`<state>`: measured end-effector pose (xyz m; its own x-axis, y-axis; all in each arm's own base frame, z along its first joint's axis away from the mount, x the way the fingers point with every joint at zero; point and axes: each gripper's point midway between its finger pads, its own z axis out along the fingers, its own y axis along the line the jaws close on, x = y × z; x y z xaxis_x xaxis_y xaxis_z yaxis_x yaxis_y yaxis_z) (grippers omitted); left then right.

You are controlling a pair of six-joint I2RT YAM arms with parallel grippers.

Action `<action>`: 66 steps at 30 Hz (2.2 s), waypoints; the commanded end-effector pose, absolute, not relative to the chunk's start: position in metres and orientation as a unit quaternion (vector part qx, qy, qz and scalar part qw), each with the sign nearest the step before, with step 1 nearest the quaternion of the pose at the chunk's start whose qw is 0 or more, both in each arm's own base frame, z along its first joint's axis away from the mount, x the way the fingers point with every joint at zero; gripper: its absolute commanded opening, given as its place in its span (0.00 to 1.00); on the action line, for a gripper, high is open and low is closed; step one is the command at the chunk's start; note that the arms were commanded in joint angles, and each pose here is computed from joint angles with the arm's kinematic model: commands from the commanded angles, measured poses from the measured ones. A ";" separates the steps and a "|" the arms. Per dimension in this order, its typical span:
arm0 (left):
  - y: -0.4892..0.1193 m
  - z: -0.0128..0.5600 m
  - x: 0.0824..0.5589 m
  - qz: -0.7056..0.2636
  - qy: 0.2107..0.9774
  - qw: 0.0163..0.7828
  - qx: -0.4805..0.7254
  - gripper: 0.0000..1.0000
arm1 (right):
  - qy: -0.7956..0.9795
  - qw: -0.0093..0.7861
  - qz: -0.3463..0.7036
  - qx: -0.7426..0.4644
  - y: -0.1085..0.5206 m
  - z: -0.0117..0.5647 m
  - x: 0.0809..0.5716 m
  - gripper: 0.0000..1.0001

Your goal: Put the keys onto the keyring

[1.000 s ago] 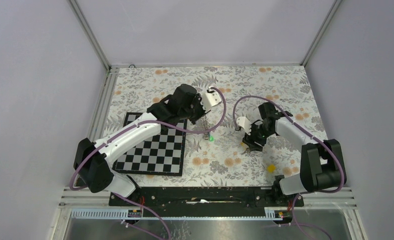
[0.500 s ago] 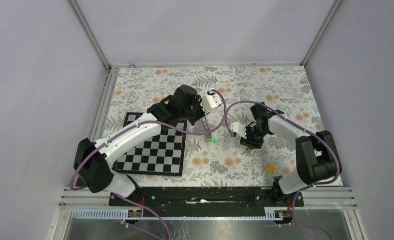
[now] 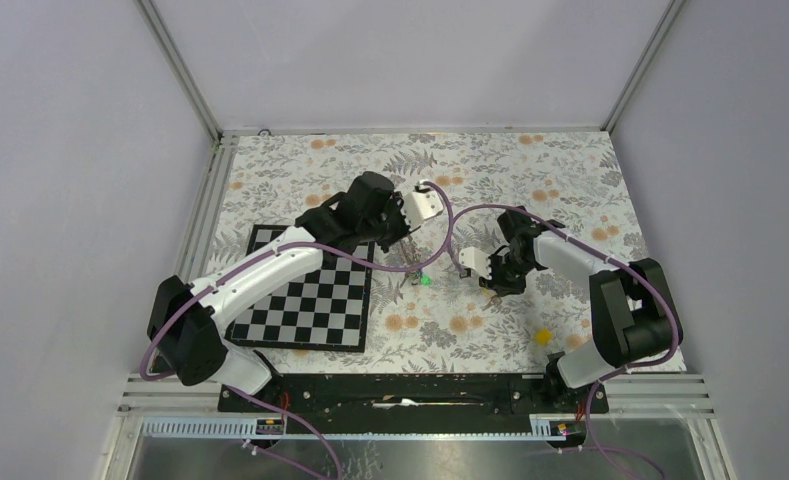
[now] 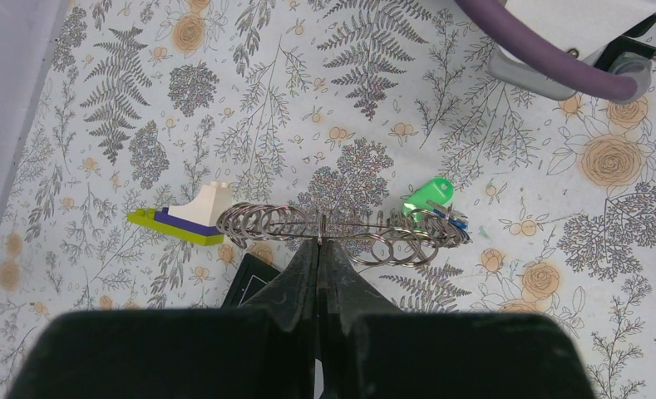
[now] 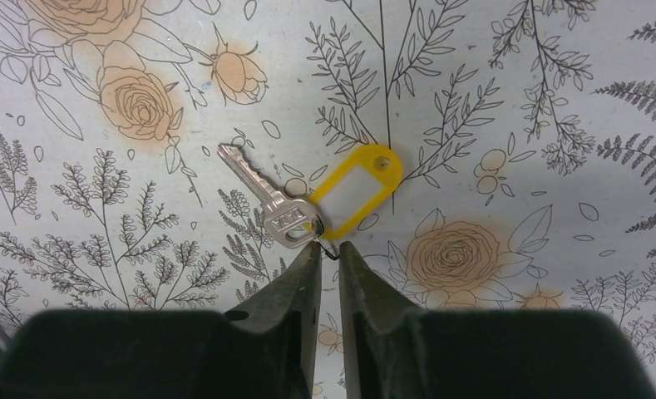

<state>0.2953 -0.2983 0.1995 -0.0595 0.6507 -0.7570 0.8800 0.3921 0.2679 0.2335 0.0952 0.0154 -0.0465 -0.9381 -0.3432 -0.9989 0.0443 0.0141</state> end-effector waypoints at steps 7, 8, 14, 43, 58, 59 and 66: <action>-0.300 0.229 0.301 -0.136 0.692 0.475 0.526 0.00 | 0.715 0.113 0.139 -0.676 0.100 0.025 0.225 0.07; -0.300 0.229 0.301 -0.136 0.693 0.475 0.525 0.00 | 0.716 0.113 0.141 -0.674 0.100 0.026 0.224 0.06; -0.299 0.230 0.299 -0.138 0.693 0.475 0.524 0.00 | 0.729 0.117 0.147 -0.658 0.101 0.028 0.219 0.03; -0.298 0.230 0.295 -0.145 0.693 0.474 0.523 0.00 | 0.742 0.135 0.150 -0.639 0.104 0.017 0.214 0.24; -0.297 0.230 0.294 -0.144 0.694 0.474 0.522 0.00 | 0.744 0.130 0.153 -0.637 0.104 0.012 0.212 0.20; -0.297 0.230 0.294 -0.144 0.694 0.474 0.522 0.00 | 0.744 0.131 0.152 -0.637 0.104 0.012 0.213 0.20; -0.297 0.230 0.294 -0.144 0.694 0.474 0.522 0.00 | 0.745 0.127 0.154 -0.637 0.104 0.010 0.211 0.18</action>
